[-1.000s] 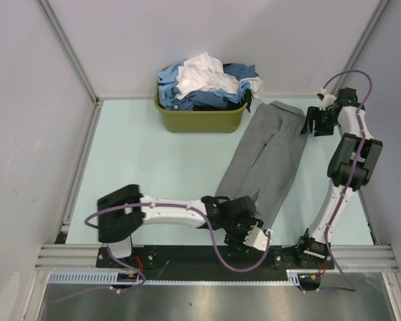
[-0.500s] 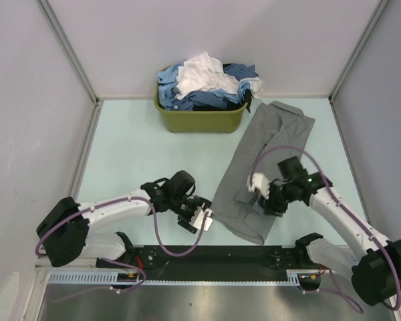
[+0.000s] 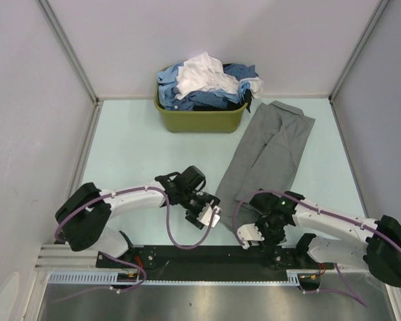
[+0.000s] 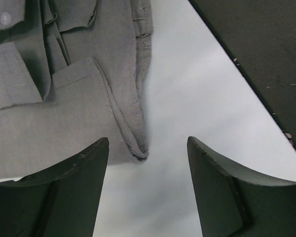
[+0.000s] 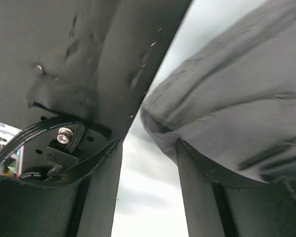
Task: Fold and stack the long sleeve shirts
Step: Fold the shirt
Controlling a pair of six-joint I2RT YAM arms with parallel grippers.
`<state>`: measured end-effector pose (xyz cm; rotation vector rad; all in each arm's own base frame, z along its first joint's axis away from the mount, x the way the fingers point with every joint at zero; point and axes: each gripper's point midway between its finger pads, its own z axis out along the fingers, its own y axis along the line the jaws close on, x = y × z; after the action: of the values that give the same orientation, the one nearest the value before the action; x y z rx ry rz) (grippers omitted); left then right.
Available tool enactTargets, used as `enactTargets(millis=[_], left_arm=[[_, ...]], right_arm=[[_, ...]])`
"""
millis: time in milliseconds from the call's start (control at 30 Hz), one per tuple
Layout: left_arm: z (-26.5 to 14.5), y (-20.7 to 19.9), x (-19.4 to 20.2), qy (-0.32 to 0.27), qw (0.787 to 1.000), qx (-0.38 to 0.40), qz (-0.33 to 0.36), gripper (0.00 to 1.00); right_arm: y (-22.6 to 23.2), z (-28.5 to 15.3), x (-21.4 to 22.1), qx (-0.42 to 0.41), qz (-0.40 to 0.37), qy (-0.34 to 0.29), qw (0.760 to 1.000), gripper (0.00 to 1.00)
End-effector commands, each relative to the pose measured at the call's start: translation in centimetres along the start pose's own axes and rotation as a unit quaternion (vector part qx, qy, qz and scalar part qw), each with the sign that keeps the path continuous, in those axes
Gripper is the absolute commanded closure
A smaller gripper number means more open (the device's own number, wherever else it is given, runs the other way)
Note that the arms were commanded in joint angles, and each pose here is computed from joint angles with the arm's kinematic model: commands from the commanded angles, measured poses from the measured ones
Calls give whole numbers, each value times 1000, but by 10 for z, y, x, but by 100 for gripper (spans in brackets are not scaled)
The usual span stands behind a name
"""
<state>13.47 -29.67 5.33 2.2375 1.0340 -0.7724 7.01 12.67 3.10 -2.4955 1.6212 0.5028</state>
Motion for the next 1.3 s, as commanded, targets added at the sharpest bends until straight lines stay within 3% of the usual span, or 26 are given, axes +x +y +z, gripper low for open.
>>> enactTargets(millis=[0,133,300,467,600,767,867,1033,1267], left_arm=[[5,16,-14,-19,998,-5,64,29],[15,8,-7,2,995,-2,99,30],[25,14,-1,26,992,-20,122,32],[35,15,9,43,992,-10,120,53],[38,29,16,56,990,-51,123,67],[35,48,16,58,983,-109,138,81],[34,53,15,59,981,-121,140,85],[31,57,9,54,980,-125,147,100],[19,28,-17,25,986,-81,141,100]], right_arm=[[-6,6,12,16,-39,28,999,46],[-19,15,15,30,-27,40,998,50],[-34,21,10,59,-12,27,998,63],[-39,26,17,80,-10,37,996,83],[-44,22,14,103,-9,27,994,99],[-46,16,14,130,-12,22,991,100],[-48,10,14,146,-10,17,989,100],[-54,3,14,166,-2,12,986,100],[-53,-22,1,180,-4,-15,984,100]])
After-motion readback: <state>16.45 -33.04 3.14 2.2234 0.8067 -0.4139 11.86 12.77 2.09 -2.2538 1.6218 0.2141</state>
